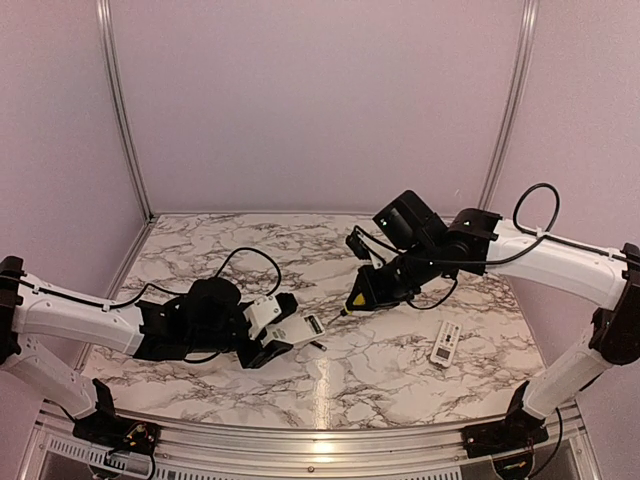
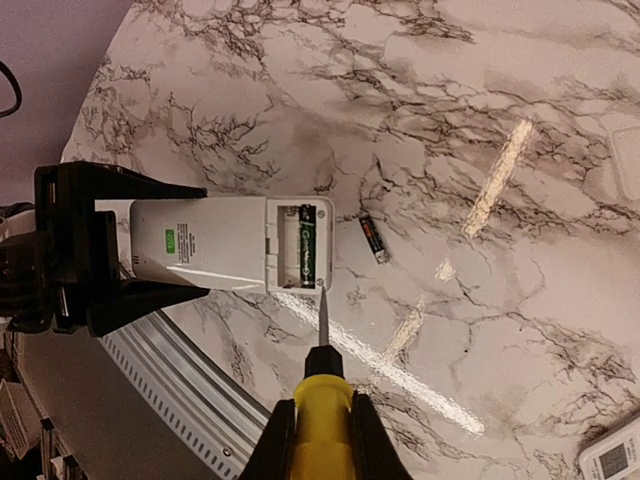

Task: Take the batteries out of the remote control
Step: Remove the battery from the remote control without the battery cover.

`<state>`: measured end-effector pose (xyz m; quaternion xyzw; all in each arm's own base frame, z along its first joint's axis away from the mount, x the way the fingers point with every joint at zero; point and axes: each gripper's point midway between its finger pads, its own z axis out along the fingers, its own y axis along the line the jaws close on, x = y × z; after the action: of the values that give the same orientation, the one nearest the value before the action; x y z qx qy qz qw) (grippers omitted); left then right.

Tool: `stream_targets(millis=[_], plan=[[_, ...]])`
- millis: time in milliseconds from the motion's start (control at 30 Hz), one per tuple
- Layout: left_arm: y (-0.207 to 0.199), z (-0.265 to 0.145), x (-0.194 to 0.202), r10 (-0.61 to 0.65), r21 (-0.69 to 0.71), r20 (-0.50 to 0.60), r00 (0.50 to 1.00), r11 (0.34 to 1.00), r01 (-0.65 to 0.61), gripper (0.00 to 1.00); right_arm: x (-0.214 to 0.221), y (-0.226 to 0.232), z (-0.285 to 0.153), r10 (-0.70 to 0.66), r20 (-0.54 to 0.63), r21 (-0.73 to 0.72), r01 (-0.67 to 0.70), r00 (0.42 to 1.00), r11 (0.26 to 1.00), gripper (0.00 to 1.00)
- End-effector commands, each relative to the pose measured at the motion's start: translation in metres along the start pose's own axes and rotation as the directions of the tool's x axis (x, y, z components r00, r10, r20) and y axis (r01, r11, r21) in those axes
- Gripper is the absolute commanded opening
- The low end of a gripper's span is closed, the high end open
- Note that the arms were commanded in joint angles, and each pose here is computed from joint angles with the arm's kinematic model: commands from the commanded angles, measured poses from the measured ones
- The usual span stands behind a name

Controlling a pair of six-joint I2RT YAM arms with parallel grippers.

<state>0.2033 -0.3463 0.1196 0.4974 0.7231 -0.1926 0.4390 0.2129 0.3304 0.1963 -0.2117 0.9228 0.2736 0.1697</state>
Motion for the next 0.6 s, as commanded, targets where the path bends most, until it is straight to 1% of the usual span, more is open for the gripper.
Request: stream_targets(millis=[0, 300, 567], plan=[[0.003, 0.003, -0.011, 0.001, -0.041, 0.035, 0.999, 0.999, 0.001, 0.00, -0.016, 0.013, -0.018, 0.042, 0.057, -0.025, -0.040, 0.997, 0.999, 0.00], [-0.003, 0.005, -0.014, 0.028, -0.030, 0.039, 0.999, 0.999, -0.027, 0.00, -0.022, 0.018, -0.005, 0.042, 0.042, -0.030, -0.041, 0.998, 0.999, 0.00], [-0.006, 0.007, -0.015, 0.037, -0.024, 0.047, 0.998, 0.999, -0.036, 0.00, -0.018, 0.018, 0.014, 0.020, 0.002, -0.008, -0.020, 1.000, 1.000, 0.00]])
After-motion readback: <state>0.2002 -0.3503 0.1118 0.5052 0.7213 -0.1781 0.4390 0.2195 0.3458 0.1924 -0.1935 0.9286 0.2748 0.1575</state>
